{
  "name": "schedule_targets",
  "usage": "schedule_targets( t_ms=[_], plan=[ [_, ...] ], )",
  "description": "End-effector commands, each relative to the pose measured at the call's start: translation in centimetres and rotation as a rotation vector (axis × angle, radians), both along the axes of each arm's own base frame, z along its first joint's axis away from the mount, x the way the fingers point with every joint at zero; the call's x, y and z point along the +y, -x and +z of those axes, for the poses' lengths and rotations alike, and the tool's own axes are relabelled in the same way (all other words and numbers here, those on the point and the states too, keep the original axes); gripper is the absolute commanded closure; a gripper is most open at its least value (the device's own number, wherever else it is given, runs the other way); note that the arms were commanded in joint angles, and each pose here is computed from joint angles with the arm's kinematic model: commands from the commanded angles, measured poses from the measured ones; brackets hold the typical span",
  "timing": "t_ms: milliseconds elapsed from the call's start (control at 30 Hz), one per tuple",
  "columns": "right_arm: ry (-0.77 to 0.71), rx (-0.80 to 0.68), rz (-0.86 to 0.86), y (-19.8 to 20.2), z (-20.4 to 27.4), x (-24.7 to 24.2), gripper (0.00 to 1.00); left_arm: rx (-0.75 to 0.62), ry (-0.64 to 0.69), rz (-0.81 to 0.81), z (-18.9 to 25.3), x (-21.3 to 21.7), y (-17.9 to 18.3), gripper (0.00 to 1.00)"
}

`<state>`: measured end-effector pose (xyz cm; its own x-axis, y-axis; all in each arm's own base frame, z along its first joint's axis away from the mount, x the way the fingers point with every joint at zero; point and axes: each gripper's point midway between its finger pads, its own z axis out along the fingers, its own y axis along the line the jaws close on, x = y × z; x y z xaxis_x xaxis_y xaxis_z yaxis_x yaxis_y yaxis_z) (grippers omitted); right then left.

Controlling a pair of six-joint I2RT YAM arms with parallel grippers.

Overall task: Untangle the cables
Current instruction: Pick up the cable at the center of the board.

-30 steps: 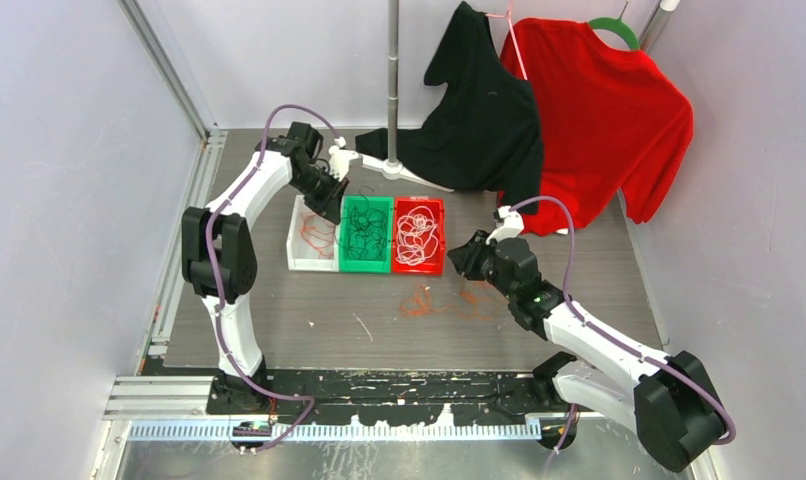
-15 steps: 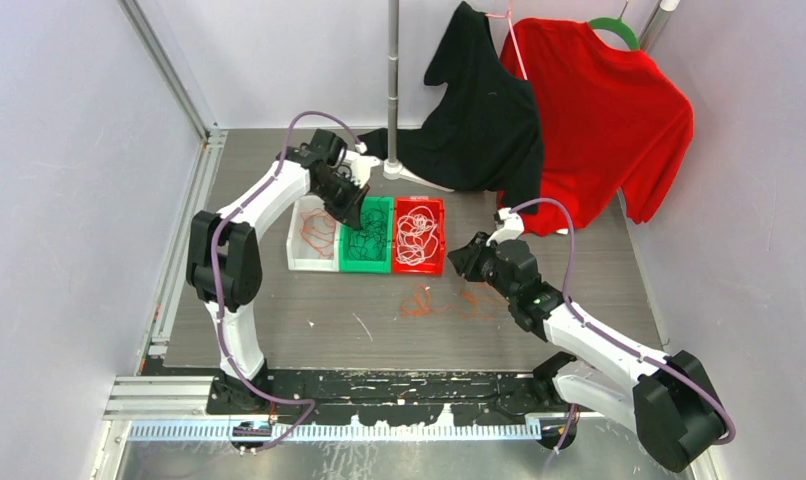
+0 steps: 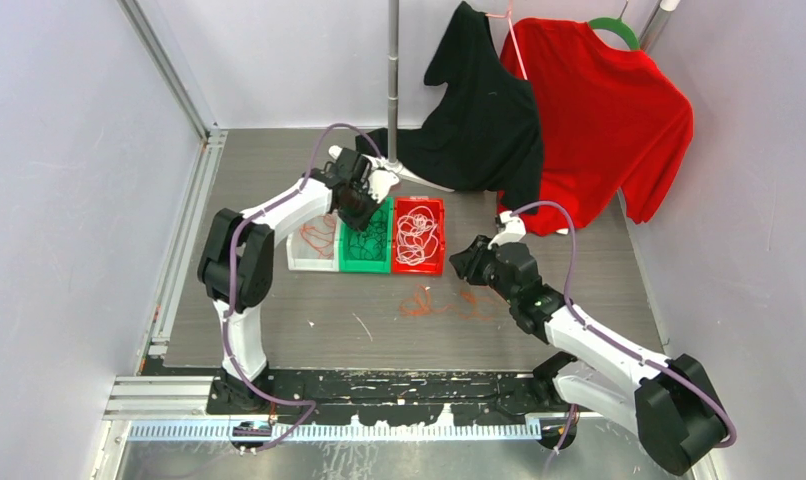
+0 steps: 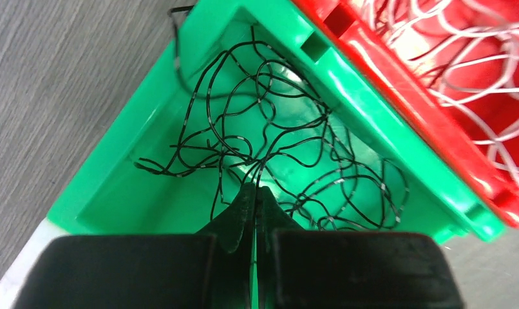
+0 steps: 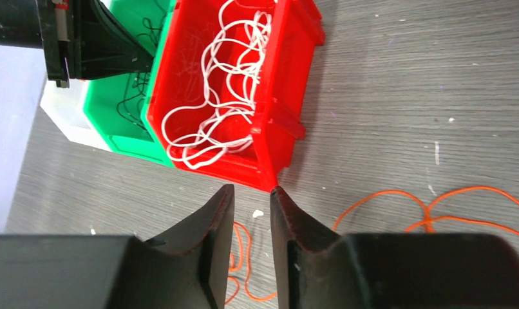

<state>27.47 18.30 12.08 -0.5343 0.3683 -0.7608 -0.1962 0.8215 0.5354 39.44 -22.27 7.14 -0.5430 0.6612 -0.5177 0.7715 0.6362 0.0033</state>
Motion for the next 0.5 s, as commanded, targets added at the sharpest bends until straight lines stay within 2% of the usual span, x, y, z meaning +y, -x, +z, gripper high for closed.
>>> schedule_targets(
  t_ms=[0,100,300,467],
  plan=[
    [0.039,-0.024,-0.069,-0.6,1.4,-1.5,0.63,-0.157,-0.082,-0.013,-0.8,0.0,-2.6,1.00],
    [0.086,0.002,-0.108,-0.5,1.4,-2.5,0.52,-0.168,-0.095,-0.022,-0.7,-0.1,-2.6,0.98],
    [0.202,0.119,-0.139,0.6,0.0,-4.2,0.43,-0.176,-0.041,-0.045,4.2,-0.4,-1.2,0.40],
    [0.256,0.182,-0.117,1.7,-1.0,-4.6,0.39,-0.138,0.026,-0.086,8.8,-0.6,1.7,0.19]
  ],
)
